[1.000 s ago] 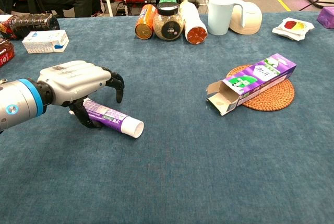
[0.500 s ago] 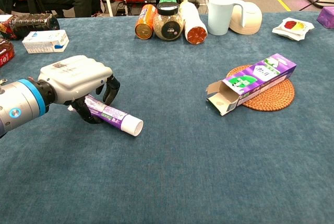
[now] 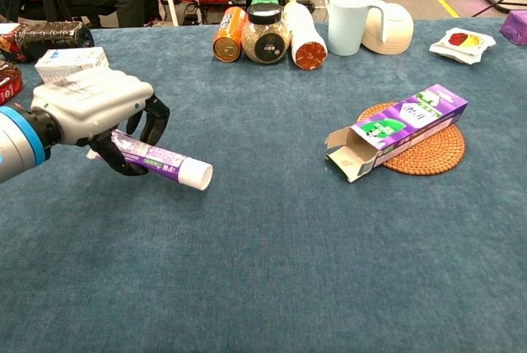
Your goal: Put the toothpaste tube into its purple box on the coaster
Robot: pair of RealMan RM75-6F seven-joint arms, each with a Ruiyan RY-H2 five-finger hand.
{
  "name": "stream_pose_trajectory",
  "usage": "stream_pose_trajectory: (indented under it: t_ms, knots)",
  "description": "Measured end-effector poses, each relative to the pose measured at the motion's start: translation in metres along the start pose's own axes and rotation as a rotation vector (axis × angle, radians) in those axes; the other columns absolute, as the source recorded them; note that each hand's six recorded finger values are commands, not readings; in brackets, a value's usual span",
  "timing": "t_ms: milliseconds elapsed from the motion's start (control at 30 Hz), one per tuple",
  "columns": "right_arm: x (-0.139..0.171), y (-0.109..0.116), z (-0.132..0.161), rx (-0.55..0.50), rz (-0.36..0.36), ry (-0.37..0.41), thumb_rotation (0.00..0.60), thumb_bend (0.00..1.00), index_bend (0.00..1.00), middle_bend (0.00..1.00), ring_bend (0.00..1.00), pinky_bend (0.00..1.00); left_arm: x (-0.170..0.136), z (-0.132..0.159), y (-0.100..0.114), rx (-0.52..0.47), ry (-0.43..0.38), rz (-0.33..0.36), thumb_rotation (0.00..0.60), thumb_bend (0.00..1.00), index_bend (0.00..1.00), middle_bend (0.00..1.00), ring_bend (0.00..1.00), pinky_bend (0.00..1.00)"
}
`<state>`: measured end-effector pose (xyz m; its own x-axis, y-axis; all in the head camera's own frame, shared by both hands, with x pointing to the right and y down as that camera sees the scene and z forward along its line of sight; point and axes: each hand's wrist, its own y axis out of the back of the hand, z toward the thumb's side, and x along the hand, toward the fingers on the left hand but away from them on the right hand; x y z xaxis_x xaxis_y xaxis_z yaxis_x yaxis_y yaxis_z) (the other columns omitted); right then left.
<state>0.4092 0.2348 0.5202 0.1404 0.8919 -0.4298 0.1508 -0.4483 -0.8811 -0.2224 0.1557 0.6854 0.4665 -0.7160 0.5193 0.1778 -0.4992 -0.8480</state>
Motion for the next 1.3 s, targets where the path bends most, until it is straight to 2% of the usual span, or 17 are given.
stream_pose_trajectory:
  t_ms: [100, 300, 467, 667, 833, 933, 1133, 1300]
  knots:
    - [-0.003, -0.002, 0.0, 0.0, 0.006, 0.0, 0.6, 0.06, 0.09, 0.01, 0.0, 0.01, -0.003, -0.014, 0.011, -0.026, 0.023, 0.015, 0.6, 0.25, 0.69, 0.55, 0.5, 0.62]
    - [-0.022, -0.008, 0.009, 0.032, 0.059, 0.053, 0.6, 0.06, 0.09, 0.01, 0.0, 0.01, -0.019, -0.058, 0.052, -0.038, 0.085, 0.067, 0.6, 0.25, 0.69, 0.55, 0.5, 0.62]
    - [-0.051, -0.015, 0.027, 0.081, 0.138, 0.163, 0.6, 0.06, 0.09, 0.02, 0.0, 0.01, -0.039, -0.094, 0.094, -0.036, 0.149, 0.126, 0.6, 0.25, 0.69, 0.55, 0.5, 0.62]
    - [-0.091, -0.035, 0.049, 0.131, 0.238, 0.293, 0.6, 0.03, 0.08, 0.02, 0.0, 0.02, -0.062, -0.125, 0.125, -0.044, 0.212, 0.17, 0.6, 0.25, 0.69, 0.55, 0.5, 0.62]
    - [-0.129, -0.058, 0.071, 0.175, 0.275, 0.374, 0.6, 0.02, 0.07, 0.02, 0.0, 0.04, -0.075, -0.144, 0.138, -0.061, 0.248, 0.192, 0.6, 0.25, 0.69, 0.55, 0.5, 0.62]
    - [-0.15, -0.068, 0.083, 0.221, 0.269, 0.414, 0.6, 0.02, 0.07, 0.02, 0.0, 0.07, -0.08, -0.151, 0.141, -0.071, 0.257, 0.201, 0.6, 0.25, 0.69, 0.55, 0.5, 0.62]
    - [-0.174, -0.083, 0.094, 0.317, 0.245, 0.467, 0.6, 0.01, 0.07, 0.02, 0.01, 0.11, -0.086, -0.162, 0.142, -0.076, 0.274, 0.213, 0.6, 0.25, 0.69, 0.55, 0.5, 0.62]
    - [-0.186, -0.097, 0.101, 0.335, 0.259, 0.488, 0.6, 0.02, 0.07, 0.03, 0.02, 0.15, -0.086, -0.171, 0.135, -0.08, 0.288, 0.202, 0.6, 0.25, 0.69, 0.55, 0.5, 0.62]
